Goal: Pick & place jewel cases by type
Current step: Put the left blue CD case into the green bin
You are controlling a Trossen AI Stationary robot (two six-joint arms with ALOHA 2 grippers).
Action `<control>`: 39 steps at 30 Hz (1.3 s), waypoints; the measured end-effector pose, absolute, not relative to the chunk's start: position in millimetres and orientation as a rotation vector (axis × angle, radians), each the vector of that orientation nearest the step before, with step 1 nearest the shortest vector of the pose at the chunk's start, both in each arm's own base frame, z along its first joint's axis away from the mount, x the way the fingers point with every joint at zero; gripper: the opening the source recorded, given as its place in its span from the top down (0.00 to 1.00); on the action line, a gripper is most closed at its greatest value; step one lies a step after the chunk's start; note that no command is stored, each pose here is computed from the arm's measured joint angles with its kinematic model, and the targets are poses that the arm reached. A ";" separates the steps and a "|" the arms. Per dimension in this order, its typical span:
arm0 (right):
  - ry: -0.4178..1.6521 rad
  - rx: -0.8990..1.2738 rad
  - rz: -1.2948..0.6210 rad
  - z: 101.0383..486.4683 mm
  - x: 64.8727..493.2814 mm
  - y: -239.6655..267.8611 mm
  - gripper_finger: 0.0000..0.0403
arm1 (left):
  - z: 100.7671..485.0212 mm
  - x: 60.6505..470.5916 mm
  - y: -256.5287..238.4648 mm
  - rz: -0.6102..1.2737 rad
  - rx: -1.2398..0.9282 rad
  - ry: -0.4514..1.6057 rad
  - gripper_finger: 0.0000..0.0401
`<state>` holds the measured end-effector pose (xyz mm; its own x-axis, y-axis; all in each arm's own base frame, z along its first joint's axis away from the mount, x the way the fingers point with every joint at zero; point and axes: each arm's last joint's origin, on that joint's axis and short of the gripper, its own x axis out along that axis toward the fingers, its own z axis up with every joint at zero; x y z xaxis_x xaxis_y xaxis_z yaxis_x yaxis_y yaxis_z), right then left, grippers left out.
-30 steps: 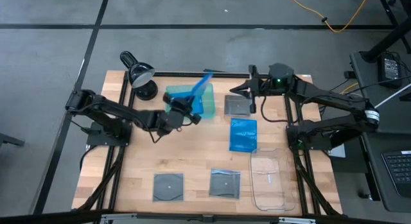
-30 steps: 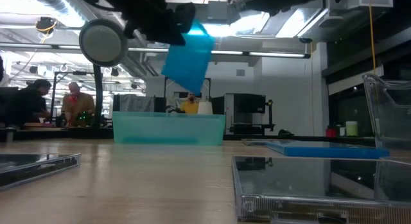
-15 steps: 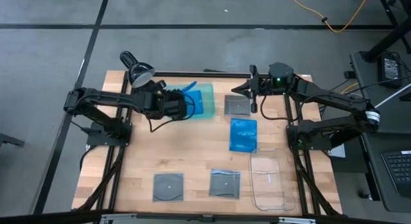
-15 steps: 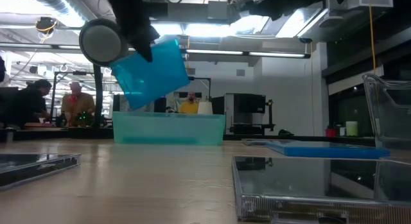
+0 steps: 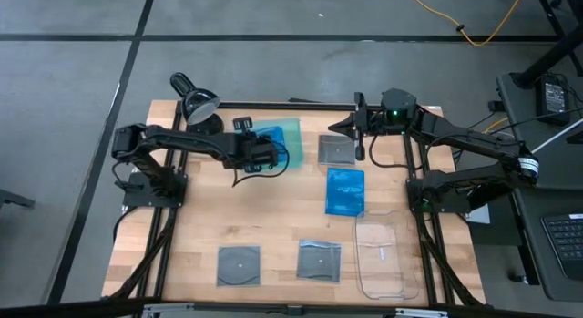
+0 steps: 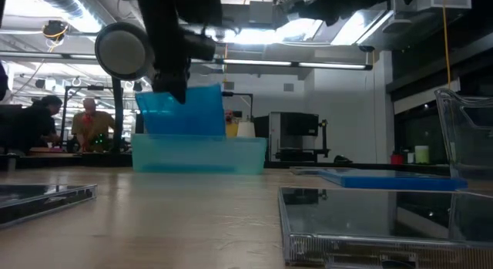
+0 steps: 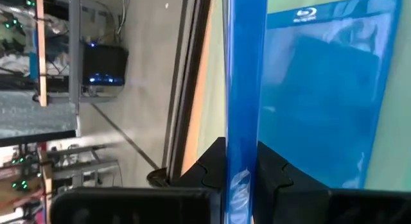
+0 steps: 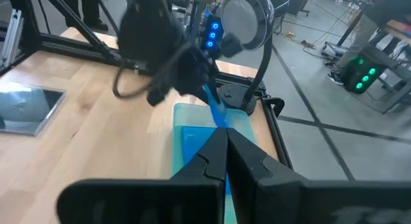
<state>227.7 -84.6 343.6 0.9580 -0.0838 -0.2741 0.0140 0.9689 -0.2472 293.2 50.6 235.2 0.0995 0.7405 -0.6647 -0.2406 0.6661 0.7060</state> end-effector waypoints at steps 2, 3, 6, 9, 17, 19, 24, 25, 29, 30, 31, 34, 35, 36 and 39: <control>0.287 -0.237 -0.052 343.6 227.7 -84.6 0.98 | 227.2 298.4 54.5 0.760 0.490 1.295 0.94; 0.287 -0.235 -0.052 343.6 227.7 -84.6 0.98 | 224.1 300.6 56.2 0.757 0.493 1.301 0.94; 0.287 -0.234 -0.052 343.6 227.7 -84.6 0.98 | 216.0 305.5 59.8 0.757 0.496 1.314 0.94; 0.288 -0.234 -0.052 343.5 227.7 -84.6 0.98 | 211.0 307.7 63.6 0.764 0.491 1.324 0.94; 0.289 -0.240 -0.051 343.3 227.9 -84.6 0.98 | 205.3 309.1 74.3 0.767 0.486 1.350 0.92; 0.289 -0.241 -0.050 343.3 227.9 -84.5 0.98 | 205.2 308.2 77.6 0.770 0.474 1.355 0.92; 0.290 -0.241 -0.050 343.2 227.9 -84.5 0.98 | 205.0 307.9 86.2 0.755 0.453 1.359 0.92; 0.290 -0.241 -0.050 343.2 227.9 -84.5 0.98 | 205.2 308.5 87.6 0.755 0.449 1.351 0.92; 0.293 -0.240 -0.050 342.9 227.8 -84.5 0.98 | 205.8 309.6 92.6 0.748 0.454 1.343 0.92; 0.294 -0.239 -0.049 342.8 227.8 -84.5 0.98 | 205.8 309.9 94.1 0.743 0.450 1.339 0.92; 0.296 -0.238 -0.049 342.6 227.7 -84.5 0.98 | 205.8 310.1 95.6 0.737 0.443 1.336 0.92; 0.300 -0.237 -0.048 342.2 227.6 -84.4 0.98 | 205.4 309.4 98.9 0.721 0.424 1.339 0.92; 0.300 -0.237 -0.048 342.2 227.6 -84.4 0.98 | 205.3 309.1 100.2 0.717 0.414 1.340 0.92; 0.299 -0.237 -0.048 342.3 227.6 -84.4 0.98 | 205.0 308.6 101.8 0.710 0.402 1.342 0.92; 0.300 -0.237 -0.048 342.2 227.6 -84.4 0.98 | 204.9 306.5 106.6 0.714 0.380 1.348 0.92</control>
